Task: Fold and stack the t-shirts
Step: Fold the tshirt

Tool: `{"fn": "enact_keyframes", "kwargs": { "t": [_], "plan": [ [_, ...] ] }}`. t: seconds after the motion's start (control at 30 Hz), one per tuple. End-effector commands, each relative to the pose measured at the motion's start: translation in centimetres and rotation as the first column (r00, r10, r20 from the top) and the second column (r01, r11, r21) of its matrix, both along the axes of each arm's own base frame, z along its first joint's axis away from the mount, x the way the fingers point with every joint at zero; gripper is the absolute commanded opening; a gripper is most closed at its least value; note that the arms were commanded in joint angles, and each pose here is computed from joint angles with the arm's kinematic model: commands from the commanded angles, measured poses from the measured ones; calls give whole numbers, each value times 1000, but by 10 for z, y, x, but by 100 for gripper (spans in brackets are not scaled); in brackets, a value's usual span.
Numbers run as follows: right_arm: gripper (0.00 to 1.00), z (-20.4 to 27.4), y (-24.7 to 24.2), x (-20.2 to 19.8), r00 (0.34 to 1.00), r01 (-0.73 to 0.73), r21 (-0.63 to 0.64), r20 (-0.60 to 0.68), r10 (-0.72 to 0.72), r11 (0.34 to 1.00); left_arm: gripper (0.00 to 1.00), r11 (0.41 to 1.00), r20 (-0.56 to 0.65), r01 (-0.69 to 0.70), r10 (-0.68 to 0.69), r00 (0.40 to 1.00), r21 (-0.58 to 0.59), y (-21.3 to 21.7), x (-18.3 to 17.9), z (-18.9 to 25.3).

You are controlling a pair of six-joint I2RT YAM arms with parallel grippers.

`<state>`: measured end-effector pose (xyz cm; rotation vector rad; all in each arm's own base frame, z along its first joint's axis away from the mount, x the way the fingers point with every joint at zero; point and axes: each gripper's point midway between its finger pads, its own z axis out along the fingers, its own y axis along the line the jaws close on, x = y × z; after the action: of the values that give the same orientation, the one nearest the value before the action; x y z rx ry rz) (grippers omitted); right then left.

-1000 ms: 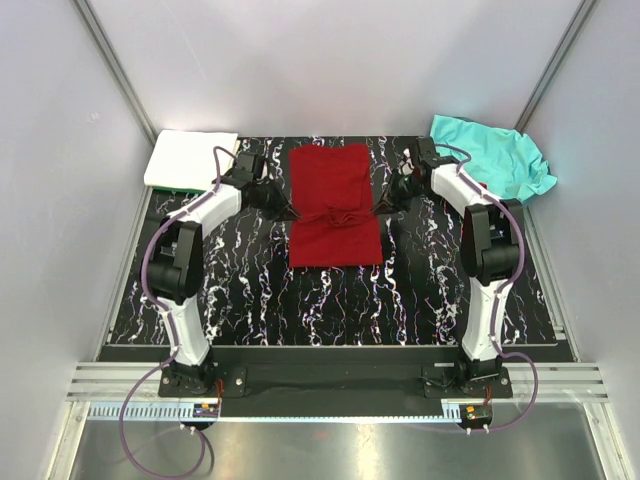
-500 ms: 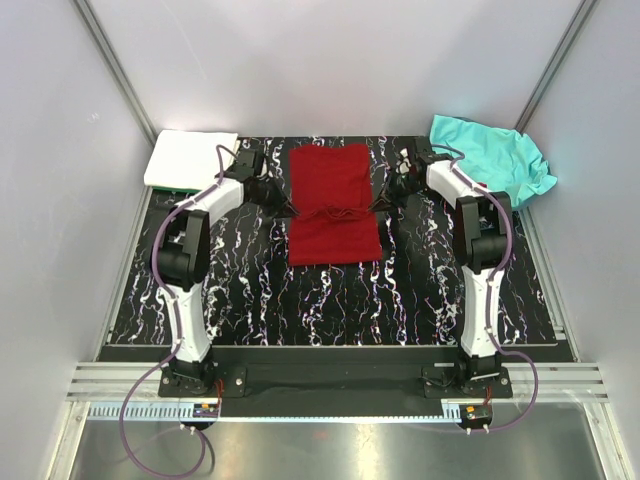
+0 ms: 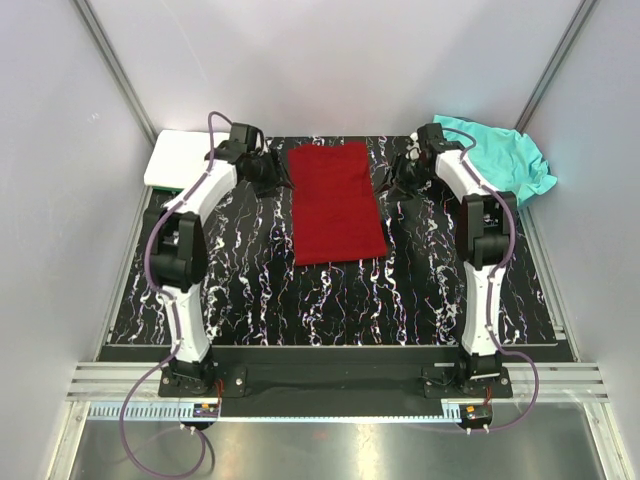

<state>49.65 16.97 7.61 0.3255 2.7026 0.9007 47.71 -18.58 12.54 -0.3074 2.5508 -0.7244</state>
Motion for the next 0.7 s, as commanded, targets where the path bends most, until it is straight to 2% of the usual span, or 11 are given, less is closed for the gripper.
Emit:
{"fn": "enact_keyframes", "kwargs": {
  "t": [0.0, 0.1, 0.23, 0.4, 0.47, 0.53, 0.57, 0.6, 0.67],
  "plan": [
    [53, 37, -1, -26, 997, -48, -38, 57, 51, 998, 54, 996, 94, 87, -84, 992, -30, -11, -32, 32],
    [51, 47, 21, -39, 994, -69, 25, 81, 67, 997, 45, 982, 80, 157, -149, 986, -104, -38, -58, 17],
    [46, 28, 53, -64, 993, -111, 77, 48, 107, 991, 39, 958, 42, 220, -216, 976, -183, -69, -80, 2],
    [45, 11, 50, -98, 988, -154, 60, 27, 153, 986, 40, 949, 66, 278, -271, 960, -150, -80, -100, 4],
    [41, 7, 53, -109, 983, -181, 97, 10, 181, 979, 37, 943, 48, 282, -278, 959, -178, -81, -110, -3],
    [33, -5, 55, -119, 980, -196, 126, -16, 200, 972, 33, 946, 25, 274, -274, 962, -174, -78, -114, -13],
    [21, -8, 56, -123, 978, -202, 139, -25, 207, 970, 32, 948, 1, 267, -271, 963, -171, -76, -117, -21],
    [14, -15, 54, -128, 977, -200, 141, -42, 208, 970, 31, 951, -34, 255, -264, 964, -176, -72, -122, -32],
    [7, -26, 49, -134, 977, -190, 128, -71, 200, 973, 30, 955, -91, 235, -254, 963, -183, -64, -131, -47]
  ]
}}
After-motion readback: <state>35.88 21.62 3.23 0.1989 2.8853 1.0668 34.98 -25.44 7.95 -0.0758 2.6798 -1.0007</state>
